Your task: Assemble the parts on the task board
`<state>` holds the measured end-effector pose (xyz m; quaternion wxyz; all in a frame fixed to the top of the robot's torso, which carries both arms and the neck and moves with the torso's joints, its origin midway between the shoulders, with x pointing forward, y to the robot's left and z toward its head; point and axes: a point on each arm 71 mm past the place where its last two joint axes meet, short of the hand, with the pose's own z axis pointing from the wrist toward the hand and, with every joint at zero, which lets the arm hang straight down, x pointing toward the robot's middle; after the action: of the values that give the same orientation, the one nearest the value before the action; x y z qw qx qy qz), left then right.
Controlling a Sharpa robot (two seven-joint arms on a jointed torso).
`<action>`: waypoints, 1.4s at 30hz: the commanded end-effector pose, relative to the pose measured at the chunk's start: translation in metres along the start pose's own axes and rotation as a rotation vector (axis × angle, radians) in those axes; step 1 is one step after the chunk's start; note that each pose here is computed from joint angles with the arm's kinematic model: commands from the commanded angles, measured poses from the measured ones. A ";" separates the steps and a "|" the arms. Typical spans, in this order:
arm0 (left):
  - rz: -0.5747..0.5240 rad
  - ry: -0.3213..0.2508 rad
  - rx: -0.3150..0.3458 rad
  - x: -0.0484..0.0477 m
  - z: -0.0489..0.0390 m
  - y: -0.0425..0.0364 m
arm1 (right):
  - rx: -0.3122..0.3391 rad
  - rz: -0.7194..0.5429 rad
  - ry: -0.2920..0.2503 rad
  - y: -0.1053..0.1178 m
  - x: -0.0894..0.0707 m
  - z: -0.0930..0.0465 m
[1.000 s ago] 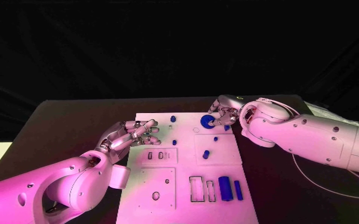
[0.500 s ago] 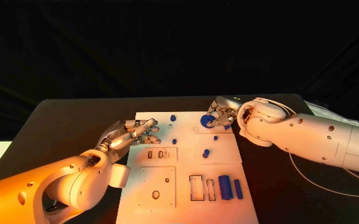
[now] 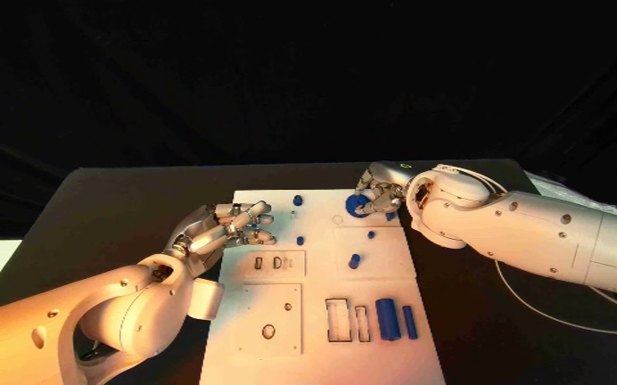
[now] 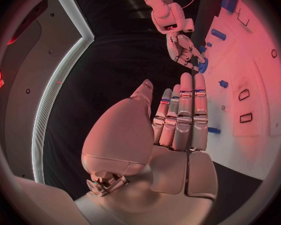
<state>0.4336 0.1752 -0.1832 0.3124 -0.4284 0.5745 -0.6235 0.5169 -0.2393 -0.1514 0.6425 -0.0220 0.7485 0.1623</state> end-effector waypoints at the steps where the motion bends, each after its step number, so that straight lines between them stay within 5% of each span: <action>1: -0.009 0.020 0.005 0.0021 0.0003 -0.0009 | 0.003 -0.093 0.008 -0.002 0.008 -0.001; 9: -0.009 0.019 0.005 0.0017 0.0000 -0.0010 | -0.075 -0.137 -0.068 0.013 0.009 -0.005; 26: -0.008 0.018 0.006 0.0010 -0.0003 -0.0011 | -0.178 -0.026 -0.149 0.061 0.004 -0.014; 42: -0.009 0.021 0.005 0.0020 0.0002 -0.0008 | -0.269 -0.017 -0.127 0.116 0.015 -0.003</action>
<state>0.4338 0.1761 -0.1833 0.3126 -0.4288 0.5748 -0.6229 0.4819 -0.1296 -0.1389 0.6806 -0.0990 0.6757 0.2653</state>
